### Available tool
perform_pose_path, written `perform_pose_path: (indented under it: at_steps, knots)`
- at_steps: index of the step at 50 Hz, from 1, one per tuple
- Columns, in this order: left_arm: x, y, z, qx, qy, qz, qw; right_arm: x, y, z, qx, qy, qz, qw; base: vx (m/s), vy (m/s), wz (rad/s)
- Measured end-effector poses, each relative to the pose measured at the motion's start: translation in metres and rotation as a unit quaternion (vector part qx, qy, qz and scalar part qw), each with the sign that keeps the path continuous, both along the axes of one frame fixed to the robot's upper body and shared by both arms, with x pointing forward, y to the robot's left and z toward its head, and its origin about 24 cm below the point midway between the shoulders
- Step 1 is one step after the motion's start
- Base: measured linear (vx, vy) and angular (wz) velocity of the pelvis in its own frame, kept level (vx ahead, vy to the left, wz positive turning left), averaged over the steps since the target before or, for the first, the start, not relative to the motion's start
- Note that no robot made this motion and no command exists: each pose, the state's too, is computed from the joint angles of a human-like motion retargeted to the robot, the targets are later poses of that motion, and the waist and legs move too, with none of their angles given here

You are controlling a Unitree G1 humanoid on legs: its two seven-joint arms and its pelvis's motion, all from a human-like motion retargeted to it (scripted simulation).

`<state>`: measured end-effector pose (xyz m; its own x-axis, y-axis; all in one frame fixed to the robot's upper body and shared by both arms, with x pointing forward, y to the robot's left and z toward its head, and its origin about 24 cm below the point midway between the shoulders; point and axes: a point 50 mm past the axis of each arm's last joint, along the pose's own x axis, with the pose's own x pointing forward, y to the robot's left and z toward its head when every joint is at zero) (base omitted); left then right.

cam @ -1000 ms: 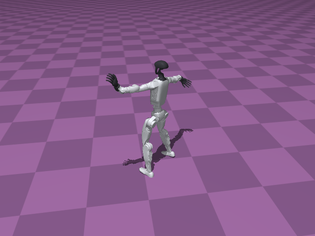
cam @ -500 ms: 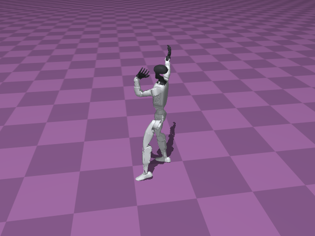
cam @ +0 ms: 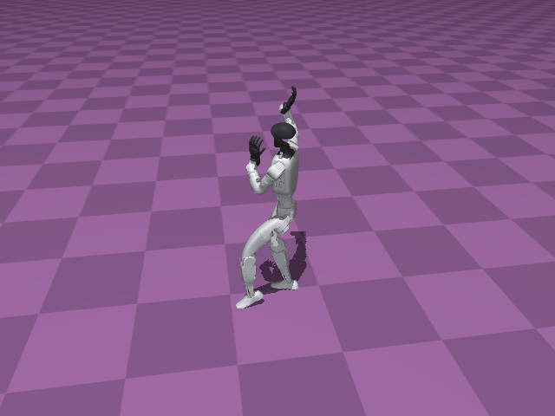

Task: Dance

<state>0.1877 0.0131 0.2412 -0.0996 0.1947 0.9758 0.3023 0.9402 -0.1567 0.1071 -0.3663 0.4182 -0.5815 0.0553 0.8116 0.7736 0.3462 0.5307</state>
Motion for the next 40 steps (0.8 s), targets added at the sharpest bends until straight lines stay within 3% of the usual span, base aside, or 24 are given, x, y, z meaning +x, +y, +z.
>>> perform_pose_path:
  at_steps: [15,23,27,31,35,40]
  knots:
    - [0.019,0.006,-0.085,0.118,0.169,0.016,0.978,0.005,0.01,-0.01,-0.035,0.062,0.0,0.997,0.02,0.0,-0.22]
    - [0.036,0.01,-0.051,0.14,0.116,0.028,0.983,0.012,0.006,-0.014,-0.05,0.175,-0.065,0.981,-0.01,0.0,-0.01]
    - [0.036,-0.011,-0.014,0.205,0.065,-0.032,0.976,0.01,-0.009,-0.028,-0.038,0.294,-0.127,0.946,-0.03,0.0,-0.05]
    - [0.039,-0.044,0.017,0.376,0.044,-0.165,0.911,-0.004,-0.035,-0.049,0.022,0.46,-0.225,0.859,0.02,0.07,-0.36]
    - [0.046,-0.083,0.018,0.54,0.055,-0.282,0.791,-0.012,-0.07,-0.085,0.154,0.576,-0.3,0.745,0.05,0.19,-0.64]
    - [0.054,-0.111,0.0,0.648,0.077,-0.256,0.713,-0.02,-0.094,-0.144,0.289,0.52,-0.353,0.722,0.11,0.31,-1.02]
